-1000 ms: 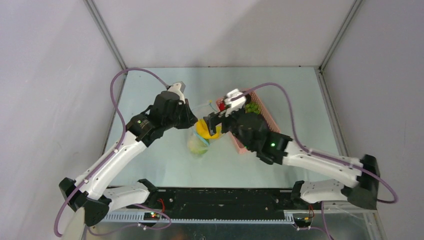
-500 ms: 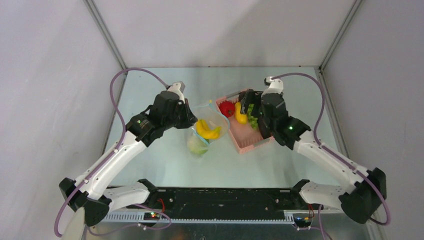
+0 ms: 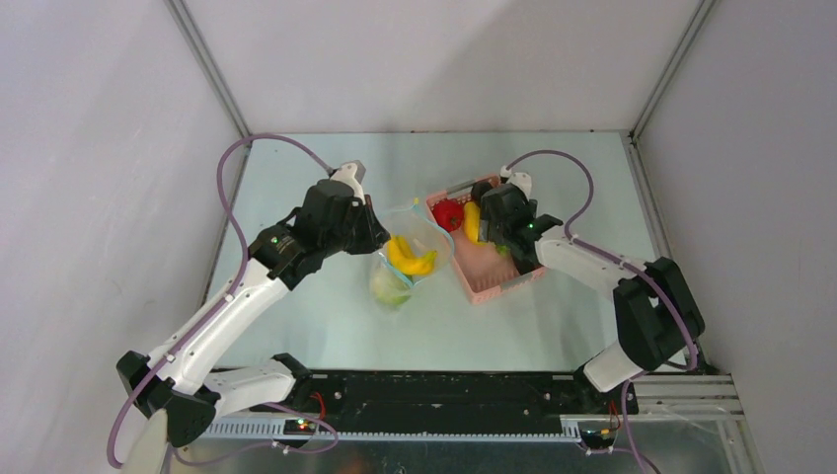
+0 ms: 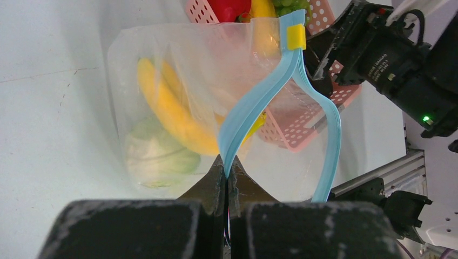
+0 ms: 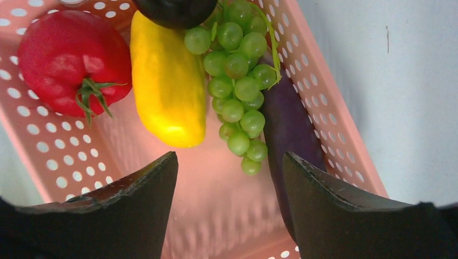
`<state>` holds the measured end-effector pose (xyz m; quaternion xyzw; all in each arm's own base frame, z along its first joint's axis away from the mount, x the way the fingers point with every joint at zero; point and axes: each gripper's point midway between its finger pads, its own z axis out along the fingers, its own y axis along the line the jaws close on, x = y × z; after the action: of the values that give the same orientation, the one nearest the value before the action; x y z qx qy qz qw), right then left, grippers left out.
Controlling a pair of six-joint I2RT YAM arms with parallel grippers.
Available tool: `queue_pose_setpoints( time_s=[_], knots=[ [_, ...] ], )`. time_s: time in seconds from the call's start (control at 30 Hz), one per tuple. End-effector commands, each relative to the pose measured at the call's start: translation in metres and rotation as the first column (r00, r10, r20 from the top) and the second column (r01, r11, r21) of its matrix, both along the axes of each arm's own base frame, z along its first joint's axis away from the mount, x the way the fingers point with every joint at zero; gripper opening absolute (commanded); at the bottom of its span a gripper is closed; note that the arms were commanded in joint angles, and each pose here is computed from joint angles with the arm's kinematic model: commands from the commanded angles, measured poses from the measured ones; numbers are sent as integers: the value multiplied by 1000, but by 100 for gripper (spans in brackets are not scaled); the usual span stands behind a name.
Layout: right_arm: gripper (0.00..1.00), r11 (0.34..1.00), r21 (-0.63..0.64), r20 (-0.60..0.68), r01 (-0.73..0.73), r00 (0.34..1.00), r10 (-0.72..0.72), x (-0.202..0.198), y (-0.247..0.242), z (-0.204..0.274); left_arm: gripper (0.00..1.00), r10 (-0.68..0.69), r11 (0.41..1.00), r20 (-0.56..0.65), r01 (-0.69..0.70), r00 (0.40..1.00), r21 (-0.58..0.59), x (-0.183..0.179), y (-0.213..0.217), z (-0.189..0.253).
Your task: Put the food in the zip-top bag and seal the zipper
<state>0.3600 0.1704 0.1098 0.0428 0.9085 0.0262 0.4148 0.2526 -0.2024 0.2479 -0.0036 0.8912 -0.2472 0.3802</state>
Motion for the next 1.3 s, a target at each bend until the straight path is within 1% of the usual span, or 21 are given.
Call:
queue_pose_setpoints(
  time_s=[0.0,0.3,0.53,0.6,0.77,1.0,1.07,1.17,1.23,1.27],
  knots=[
    [73,999,-51,20,13,1000,-12,16,-3,12,0,-13,999,40,15,999,-40,5,-5,13],
    [70,981,-190,-116,-48,993,27,-5,-21,-11,0,-12,999,42,13,999,-31,6,-4,13],
    [70,954,-291,-203,-64,979,4,-17,-40,-27,0,-15,999,40,16,999,-31,6,-5,12],
    [70,950,-303,-221,-72,975,3,-19,-42,-32,0,-15,999,40,17,999,-31,6,-5,13],
    [67,951,-299,-248,-83,969,6,-19,-40,-43,0,-14,999,43,16,999,-32,6,-4,13],
    [64,961,-255,-287,-106,957,29,-16,-33,-62,0,-14,999,43,16,999,-34,6,-5,14],
    [59,965,-239,-295,-109,955,34,-15,-31,-65,0,-16,999,43,17,999,-32,6,-5,13],
    [55,973,-199,-308,-115,950,49,-14,-27,-69,0,-16,999,43,17,999,-31,6,-4,13],
    [52,975,-193,-307,-110,950,47,-14,-27,-69,0,-14,999,44,16,999,-32,6,-4,14],
    [49,976,-191,-306,-108,951,45,-13,-27,-69,0,-14,999,44,15,999,-32,6,-4,14]
  ],
)
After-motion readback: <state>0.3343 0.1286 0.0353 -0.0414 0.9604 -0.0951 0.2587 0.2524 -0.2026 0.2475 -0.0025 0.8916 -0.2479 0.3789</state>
